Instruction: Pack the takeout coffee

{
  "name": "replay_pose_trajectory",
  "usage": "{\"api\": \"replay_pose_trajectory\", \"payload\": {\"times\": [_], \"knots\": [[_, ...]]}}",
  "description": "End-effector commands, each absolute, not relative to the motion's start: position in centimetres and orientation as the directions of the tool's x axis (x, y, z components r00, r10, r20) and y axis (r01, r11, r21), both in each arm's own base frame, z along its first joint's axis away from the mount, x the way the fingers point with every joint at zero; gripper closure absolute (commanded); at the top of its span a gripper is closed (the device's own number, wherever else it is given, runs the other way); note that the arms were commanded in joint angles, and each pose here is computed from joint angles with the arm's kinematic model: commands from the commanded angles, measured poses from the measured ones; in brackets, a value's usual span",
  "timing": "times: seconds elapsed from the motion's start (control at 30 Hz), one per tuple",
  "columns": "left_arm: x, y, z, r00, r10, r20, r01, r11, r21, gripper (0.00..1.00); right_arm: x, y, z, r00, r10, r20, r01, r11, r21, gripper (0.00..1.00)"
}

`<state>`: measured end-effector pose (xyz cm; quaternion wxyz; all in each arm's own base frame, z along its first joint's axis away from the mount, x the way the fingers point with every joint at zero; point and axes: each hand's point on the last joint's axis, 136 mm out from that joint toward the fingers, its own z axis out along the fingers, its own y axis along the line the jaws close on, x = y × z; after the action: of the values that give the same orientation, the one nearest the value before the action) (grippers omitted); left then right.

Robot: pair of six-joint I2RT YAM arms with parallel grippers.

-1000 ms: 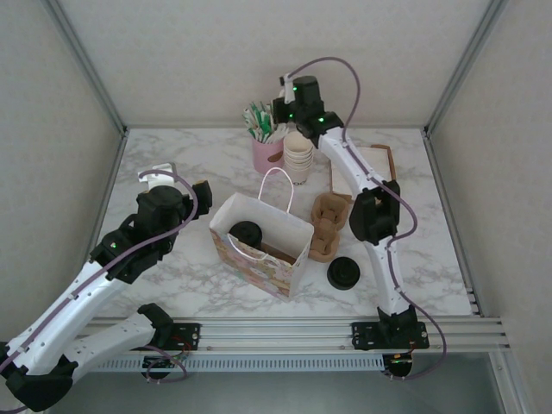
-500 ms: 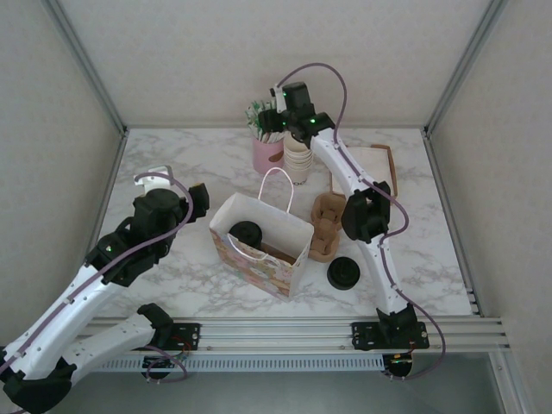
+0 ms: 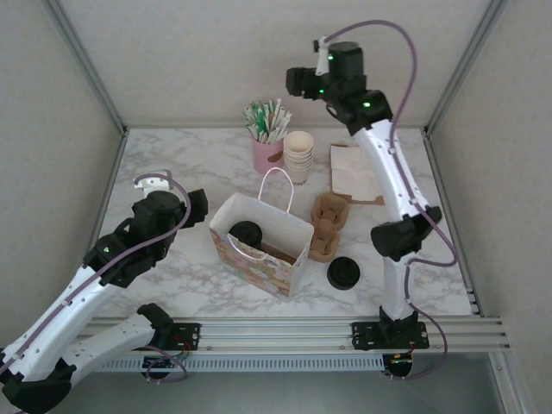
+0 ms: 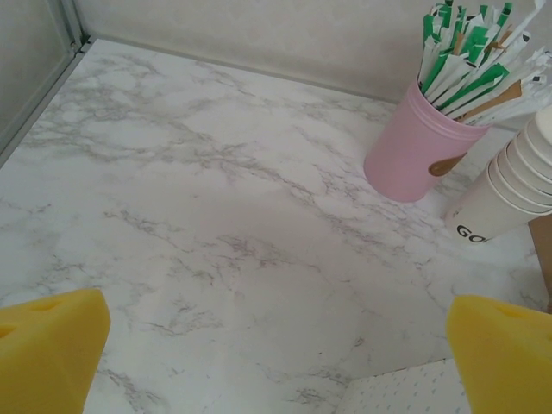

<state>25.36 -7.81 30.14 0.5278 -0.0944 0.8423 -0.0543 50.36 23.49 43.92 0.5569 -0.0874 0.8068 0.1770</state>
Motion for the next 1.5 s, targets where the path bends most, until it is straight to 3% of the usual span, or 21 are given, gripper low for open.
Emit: {"api": "replay_pose_trajectory", "payload": {"times": [0.0, 0.27, 0.5, 0.93, 1.47], "knots": [[24.9, -7.3, 30.8, -0.405, -0.269, -0.874, -0.117, 0.963, -0.242, 0.00, 50.1, 18.4, 40.9, -0.436, 0.037, -0.899, -0.196, 0.971, 0.135, 0.23], [24.5, -6.8, 30.5, -0.408, -0.281, -0.869, -0.136, 0.960, -0.246, 0.00, 49.8, 7.5, 32.1, -0.576, 0.205, -0.791, 0.056, 0.976, 0.212, 0.22], [24.2, -7.2, 29.6, -0.437, -0.294, -0.850, -0.124, 0.956, -0.267, 0.00, 49.7, 3.7, 21.4, -0.721, 0.247, -0.648, 0.177, 0.969, 0.172, 0.21], [23.9, -7.4, 28.6, -0.467, -0.291, -0.835, -0.117, 0.956, -0.268, 0.00, 49.2, 3.5, 11.4, -0.841, 0.239, -0.484, 0.206, 0.971, 0.121, 0.23], [23.8, -7.4, 28.5, -0.471, -0.292, -0.832, -0.116, 0.956, -0.269, 0.00, 49.6, 3.8, 5.7, -0.891, 0.239, -0.385, 0.217, 0.971, 0.101, 0.36]]}}
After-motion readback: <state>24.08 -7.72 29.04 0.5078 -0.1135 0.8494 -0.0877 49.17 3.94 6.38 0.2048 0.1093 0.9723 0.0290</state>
